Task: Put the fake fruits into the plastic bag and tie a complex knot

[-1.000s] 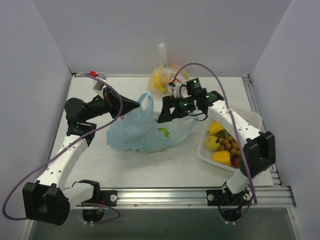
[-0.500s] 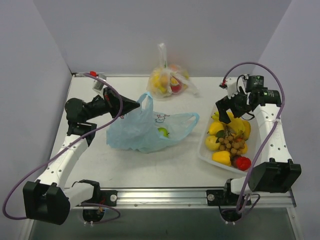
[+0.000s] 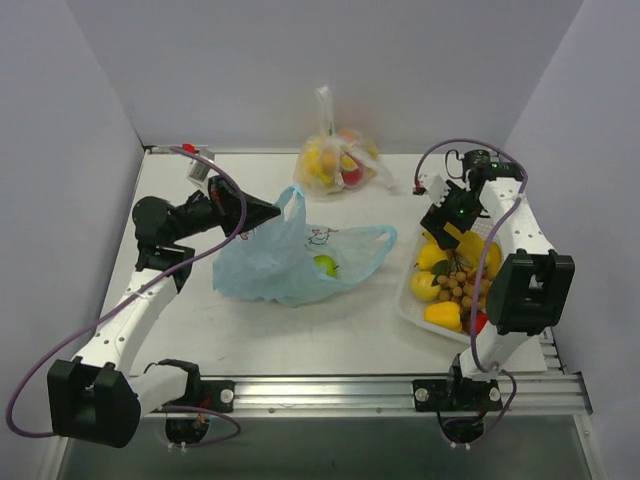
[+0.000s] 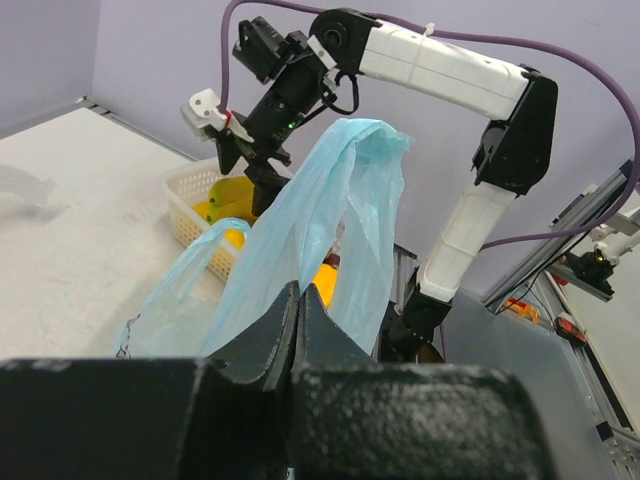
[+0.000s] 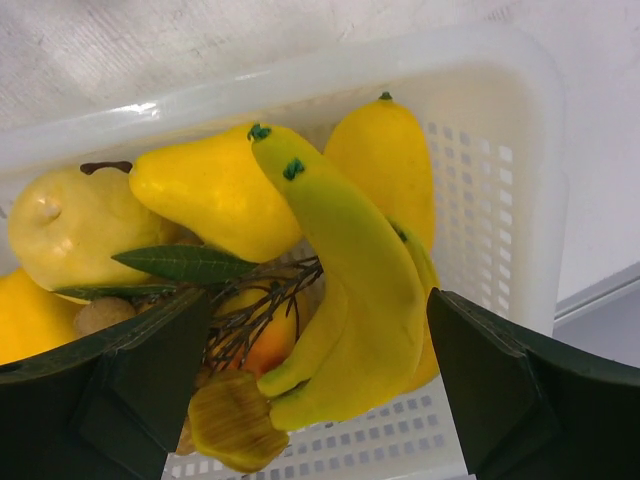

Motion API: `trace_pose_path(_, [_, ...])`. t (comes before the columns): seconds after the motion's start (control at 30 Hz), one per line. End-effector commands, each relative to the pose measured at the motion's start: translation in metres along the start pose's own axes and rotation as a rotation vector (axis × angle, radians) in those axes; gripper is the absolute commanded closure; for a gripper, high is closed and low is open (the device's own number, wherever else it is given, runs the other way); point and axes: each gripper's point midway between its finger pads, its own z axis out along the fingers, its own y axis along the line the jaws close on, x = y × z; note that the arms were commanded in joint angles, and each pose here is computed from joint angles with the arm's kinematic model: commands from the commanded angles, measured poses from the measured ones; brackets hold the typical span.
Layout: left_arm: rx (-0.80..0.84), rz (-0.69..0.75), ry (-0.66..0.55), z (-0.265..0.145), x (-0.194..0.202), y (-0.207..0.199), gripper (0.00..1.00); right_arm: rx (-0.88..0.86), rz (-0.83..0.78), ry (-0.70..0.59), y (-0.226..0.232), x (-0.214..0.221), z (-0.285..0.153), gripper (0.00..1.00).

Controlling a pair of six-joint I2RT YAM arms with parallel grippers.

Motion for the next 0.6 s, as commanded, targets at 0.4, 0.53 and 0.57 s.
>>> trace_pose_path(0.4, [0.016, 0.061, -0.027, 0.000, -0.010, -0.006, 1.00, -0.030, -0.125, 0.089, -0.006, -0.014, 0.038, 0.47])
trace_pose_path(0.53, [0.015, 0.060, -0.026, 0.000, -0.010, -0.005, 1.00, -0.034, -0.152, 0.085, 0.001, -0.009, 0.033, 0.68])
trace_pose_path(0.57, [0.014, 0.059, -0.025, 0.000, -0.009, -0.005, 1.00, -0.024, -0.156, 0.085, 0.002, -0.007, 0.028, 0.72])
